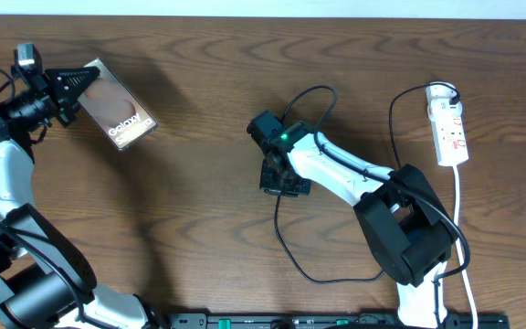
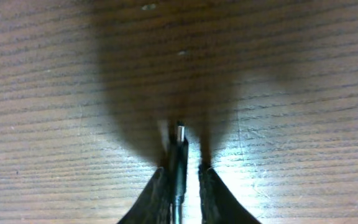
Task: Plug charger to phone and switch on socket
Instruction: 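Lower the right gripper and close it on the USB-C plug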
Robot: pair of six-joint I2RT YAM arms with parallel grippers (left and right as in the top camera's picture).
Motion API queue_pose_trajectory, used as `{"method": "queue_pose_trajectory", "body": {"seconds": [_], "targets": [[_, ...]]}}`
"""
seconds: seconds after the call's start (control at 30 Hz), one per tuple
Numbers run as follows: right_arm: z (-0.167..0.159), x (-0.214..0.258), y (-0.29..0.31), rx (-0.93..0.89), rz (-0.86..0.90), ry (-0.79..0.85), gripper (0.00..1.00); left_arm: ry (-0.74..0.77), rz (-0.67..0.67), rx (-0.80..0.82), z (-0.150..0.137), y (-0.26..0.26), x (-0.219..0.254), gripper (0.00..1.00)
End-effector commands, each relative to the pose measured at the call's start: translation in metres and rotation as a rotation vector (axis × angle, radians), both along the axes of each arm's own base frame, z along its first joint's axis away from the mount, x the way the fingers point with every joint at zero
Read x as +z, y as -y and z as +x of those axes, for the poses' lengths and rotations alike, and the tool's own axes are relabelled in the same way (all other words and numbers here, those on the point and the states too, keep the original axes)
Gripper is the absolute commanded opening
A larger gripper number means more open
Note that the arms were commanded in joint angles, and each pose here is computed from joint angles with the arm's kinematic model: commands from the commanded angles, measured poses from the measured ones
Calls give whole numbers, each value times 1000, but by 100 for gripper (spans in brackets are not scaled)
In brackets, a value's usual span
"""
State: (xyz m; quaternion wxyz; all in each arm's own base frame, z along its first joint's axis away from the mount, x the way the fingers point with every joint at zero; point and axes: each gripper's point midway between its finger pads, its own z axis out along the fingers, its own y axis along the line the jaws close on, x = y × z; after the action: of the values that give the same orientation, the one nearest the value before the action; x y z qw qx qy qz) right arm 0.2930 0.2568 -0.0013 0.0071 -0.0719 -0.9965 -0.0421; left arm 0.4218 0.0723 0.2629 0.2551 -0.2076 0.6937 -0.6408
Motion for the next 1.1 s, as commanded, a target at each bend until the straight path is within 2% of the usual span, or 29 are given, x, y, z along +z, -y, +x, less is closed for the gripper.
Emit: {"method": "queue_pose_trajectory", "body": {"seconds": [0.0,0.7,1.07], "targets": [[-6,-19,0,3,-2,-49,12,21,-12,-40,-5,4,4,8],[3,-19,-1,-24,3,-12,14,22,-12,-41,-5,4,4,7],[2,-19,0,-26,-1,-18,7,22,-12,-41,-5,4,4,8]]}}
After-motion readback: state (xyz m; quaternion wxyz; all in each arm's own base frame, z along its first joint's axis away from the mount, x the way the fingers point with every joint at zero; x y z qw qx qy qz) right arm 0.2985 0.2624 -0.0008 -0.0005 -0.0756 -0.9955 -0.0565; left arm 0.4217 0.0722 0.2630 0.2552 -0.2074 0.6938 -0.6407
